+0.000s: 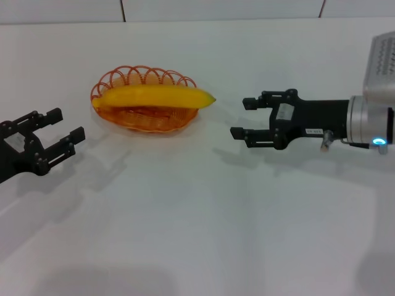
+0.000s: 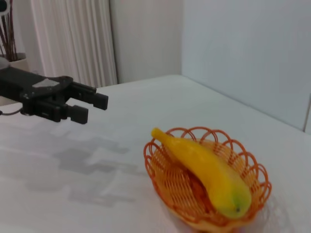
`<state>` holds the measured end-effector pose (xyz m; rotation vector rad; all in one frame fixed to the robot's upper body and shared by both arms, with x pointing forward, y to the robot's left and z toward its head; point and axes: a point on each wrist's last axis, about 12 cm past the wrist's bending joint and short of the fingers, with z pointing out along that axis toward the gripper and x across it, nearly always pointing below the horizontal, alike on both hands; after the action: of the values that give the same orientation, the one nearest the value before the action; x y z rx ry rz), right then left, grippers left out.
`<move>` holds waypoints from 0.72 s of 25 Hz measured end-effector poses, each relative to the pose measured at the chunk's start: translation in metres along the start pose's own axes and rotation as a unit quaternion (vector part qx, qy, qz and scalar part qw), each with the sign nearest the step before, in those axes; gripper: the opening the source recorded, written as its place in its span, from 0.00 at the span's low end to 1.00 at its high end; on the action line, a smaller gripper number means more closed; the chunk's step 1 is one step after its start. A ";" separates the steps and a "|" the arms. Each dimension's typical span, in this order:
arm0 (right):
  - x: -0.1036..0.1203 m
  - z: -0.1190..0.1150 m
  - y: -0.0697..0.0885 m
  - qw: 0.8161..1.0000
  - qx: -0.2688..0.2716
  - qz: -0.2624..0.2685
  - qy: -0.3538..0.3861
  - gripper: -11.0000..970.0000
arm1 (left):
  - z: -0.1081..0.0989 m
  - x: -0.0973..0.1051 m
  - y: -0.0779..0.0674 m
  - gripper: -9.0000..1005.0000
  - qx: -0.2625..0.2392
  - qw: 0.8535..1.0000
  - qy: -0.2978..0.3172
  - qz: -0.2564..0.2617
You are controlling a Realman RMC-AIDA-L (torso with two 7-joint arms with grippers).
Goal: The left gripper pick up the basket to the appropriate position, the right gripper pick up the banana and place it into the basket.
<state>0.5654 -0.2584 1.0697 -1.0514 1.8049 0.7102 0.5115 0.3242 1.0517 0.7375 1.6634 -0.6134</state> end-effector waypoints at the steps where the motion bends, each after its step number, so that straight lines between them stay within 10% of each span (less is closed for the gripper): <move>1: 0.001 -0.001 0.001 1.000 0.001 0.002 0.000 0.76 | 0.000 0.000 0.000 0.62 0.000 1.000 0.000 0.000; 18: 0.024 -0.021 0.010 1.000 0.011 0.004 -0.021 0.75 | 0.000 0.000 0.000 0.62 -0.001 1.000 0.001 0.002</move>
<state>0.5421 -0.2787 1.0572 -1.0077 1.7785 0.7105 0.5115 0.3245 1.0516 0.7404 1.6628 -0.6086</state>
